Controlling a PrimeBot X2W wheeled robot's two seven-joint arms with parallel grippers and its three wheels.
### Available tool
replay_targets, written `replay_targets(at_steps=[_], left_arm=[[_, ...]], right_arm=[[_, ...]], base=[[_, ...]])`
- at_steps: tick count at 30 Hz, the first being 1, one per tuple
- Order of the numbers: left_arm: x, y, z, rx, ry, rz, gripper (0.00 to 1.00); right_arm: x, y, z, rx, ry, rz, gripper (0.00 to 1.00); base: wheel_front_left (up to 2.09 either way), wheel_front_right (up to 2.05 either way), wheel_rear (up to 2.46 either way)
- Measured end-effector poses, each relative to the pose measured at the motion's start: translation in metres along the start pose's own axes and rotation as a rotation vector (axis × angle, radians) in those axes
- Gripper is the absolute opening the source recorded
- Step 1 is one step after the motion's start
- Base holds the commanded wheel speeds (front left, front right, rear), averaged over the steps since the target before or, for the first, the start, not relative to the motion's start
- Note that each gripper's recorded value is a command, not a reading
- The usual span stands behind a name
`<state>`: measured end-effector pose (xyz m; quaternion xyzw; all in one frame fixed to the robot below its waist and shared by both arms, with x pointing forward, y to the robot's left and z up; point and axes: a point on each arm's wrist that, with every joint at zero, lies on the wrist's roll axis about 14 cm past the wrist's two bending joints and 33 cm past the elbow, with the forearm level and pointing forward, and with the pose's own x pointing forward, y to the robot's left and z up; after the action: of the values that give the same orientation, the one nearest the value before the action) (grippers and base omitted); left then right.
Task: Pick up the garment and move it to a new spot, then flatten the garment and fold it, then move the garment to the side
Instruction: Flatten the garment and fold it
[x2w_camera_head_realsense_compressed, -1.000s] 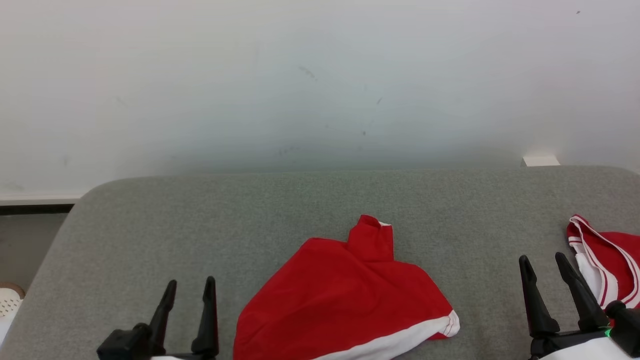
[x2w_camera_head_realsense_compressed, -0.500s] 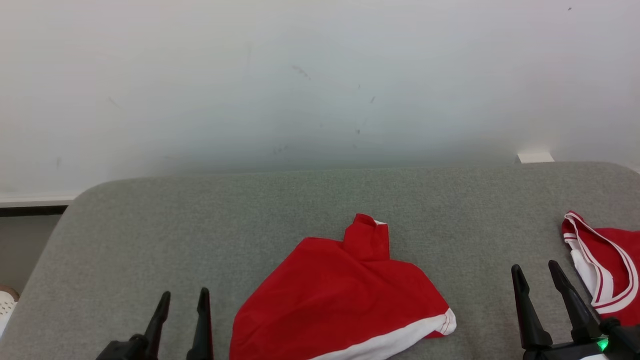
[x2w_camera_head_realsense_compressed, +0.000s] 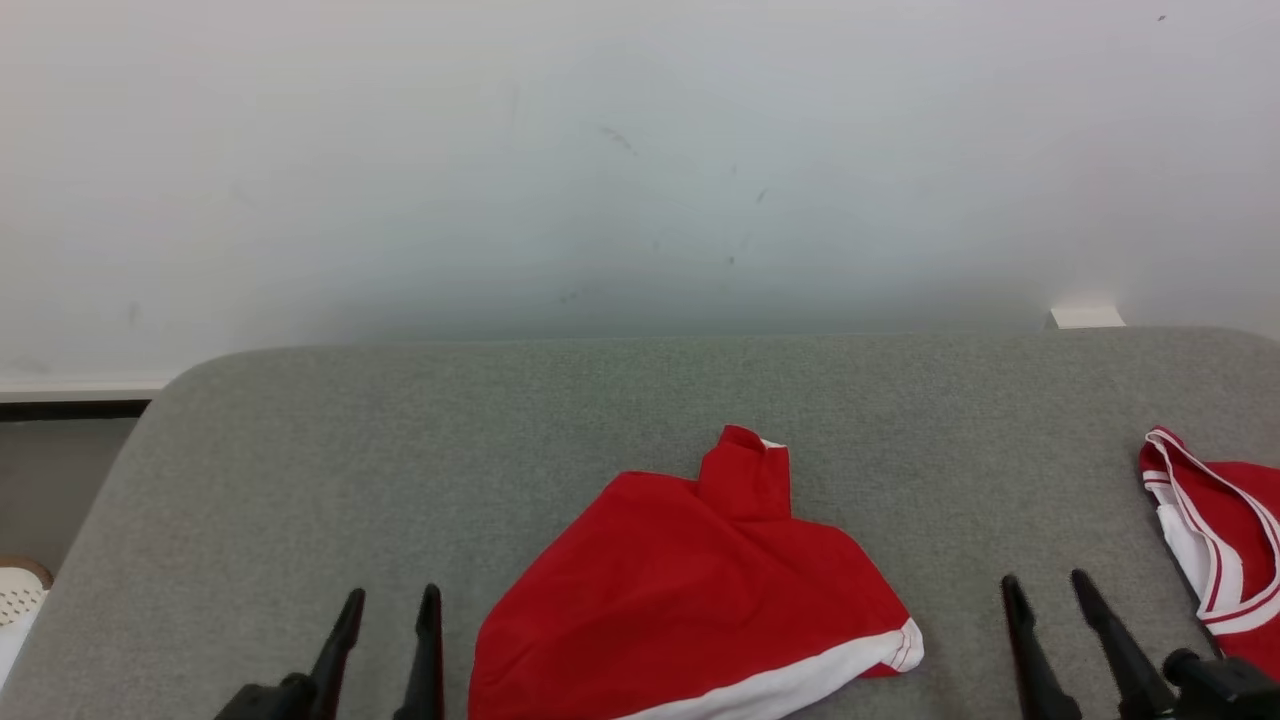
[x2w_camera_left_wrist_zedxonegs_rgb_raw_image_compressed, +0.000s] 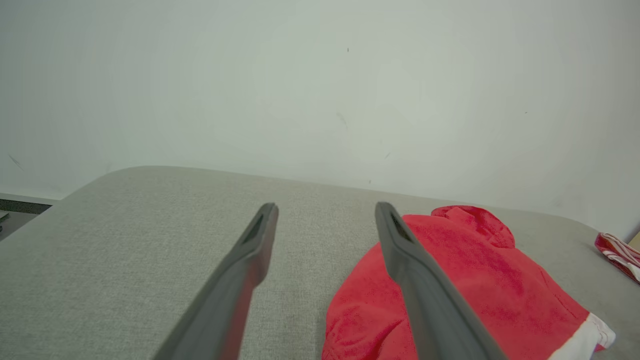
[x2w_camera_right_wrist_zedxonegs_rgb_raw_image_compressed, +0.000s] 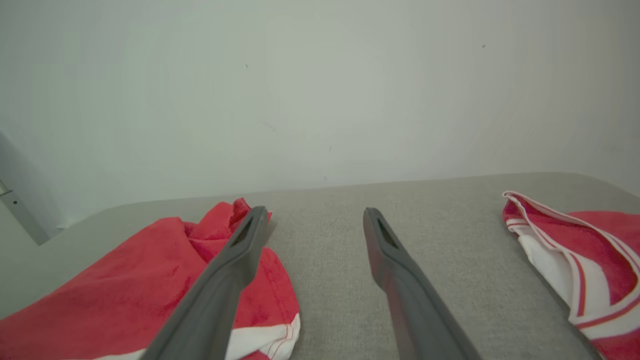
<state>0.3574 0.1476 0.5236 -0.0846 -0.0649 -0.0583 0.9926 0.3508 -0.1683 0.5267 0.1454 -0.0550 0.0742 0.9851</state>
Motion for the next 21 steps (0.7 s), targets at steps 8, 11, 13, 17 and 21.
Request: replay_targets(at_steps=[8, 11, 13, 17, 21], left_arm=[[-0.015, -0.004, -0.036, -0.035, 0.205, -0.031, 1.0], [-0.025, -0.001, -0.05, -0.054, 0.293, -0.024, 1.0], [-0.031, -0.002, -0.061, -0.079, 0.352, -0.022, 1.0], [-0.046, -0.012, -0.085, -0.11, 0.484, -0.051, 1.0], [-0.056, -0.022, -0.103, -0.137, 0.588, -0.077, 1.0]], right_arm=[[-0.001, 0.007, -0.081, 0.072, 0.363, 0.01, 1.0], [0.006, 0.02, -0.098, 0.099, 0.436, 0.035, 1.0], [0.012, 0.026, -0.106, 0.109, 0.47, 0.048, 1.0], [0.012, 0.022, -0.129, 0.125, 0.577, 0.024, 1.0], [0.015, 0.023, -0.144, 0.122, 0.651, 0.025, 1.0]], base=[[0.0, 0.0, 0.0], [0.0, 0.0, 0.0], [0.0, 0.0, 0.0], [0.0, 0.0, 0.0], [0.0, 0.0, 0.0]])
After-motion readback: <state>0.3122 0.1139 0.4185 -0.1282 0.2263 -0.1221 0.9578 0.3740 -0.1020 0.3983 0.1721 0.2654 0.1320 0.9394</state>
